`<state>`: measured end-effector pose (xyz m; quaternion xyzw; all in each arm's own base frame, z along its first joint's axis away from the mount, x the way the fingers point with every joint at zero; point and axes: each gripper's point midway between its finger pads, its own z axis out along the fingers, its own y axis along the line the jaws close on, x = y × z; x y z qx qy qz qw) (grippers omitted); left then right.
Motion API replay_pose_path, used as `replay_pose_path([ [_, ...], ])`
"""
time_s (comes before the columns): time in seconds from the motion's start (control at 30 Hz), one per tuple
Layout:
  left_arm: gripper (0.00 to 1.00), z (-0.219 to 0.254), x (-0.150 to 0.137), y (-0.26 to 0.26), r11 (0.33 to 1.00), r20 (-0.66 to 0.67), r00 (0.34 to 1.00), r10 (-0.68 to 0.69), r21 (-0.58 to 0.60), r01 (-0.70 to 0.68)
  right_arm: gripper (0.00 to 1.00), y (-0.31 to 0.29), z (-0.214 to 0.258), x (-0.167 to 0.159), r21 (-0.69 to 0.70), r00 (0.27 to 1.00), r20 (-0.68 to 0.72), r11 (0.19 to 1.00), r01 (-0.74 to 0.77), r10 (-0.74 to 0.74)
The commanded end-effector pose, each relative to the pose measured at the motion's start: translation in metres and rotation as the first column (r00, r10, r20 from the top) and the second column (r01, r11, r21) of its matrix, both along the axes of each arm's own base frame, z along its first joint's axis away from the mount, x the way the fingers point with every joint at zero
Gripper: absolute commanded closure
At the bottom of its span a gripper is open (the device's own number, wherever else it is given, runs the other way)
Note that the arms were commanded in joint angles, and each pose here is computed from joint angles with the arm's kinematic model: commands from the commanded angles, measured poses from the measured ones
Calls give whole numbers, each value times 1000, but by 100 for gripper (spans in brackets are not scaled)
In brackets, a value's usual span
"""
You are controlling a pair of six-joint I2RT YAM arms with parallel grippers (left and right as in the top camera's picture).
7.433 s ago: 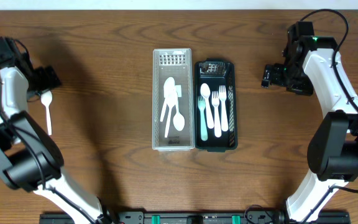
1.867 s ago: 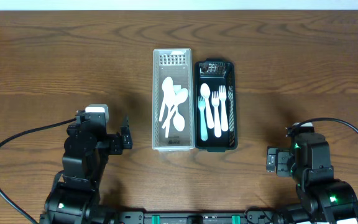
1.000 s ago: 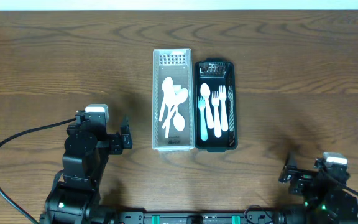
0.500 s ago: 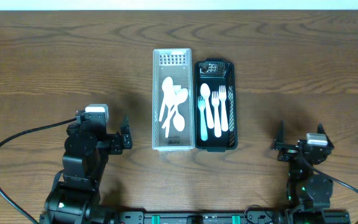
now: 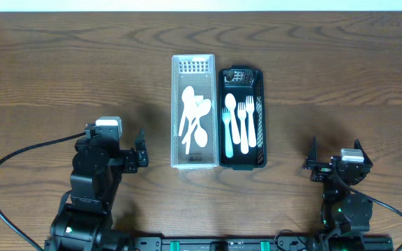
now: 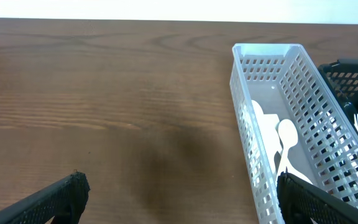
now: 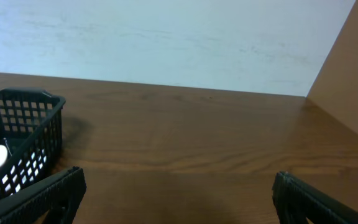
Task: Pack container
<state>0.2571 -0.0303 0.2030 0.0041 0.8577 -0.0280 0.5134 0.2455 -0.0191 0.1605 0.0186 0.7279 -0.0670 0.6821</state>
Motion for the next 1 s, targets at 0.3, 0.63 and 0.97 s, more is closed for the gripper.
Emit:
replay_pose_path([
  [0.3, 2, 2, 0, 2, 1000, 6, 1000, 9, 6, -9, 1, 0, -1, 0, -13, 1000, -4, 1000, 1, -1],
  [0.63, 2, 1, -4, 3, 1000, 0, 1000, 11, 7, -11, 1, 0, -1, 0, -13, 1000, -4, 1000, 1, -1],
  [0.97, 2, 1, -55, 22, 999, 10, 999, 53, -13, -53, 1, 0, -1, 0, -13, 1000, -4, 1000, 1, -1],
])
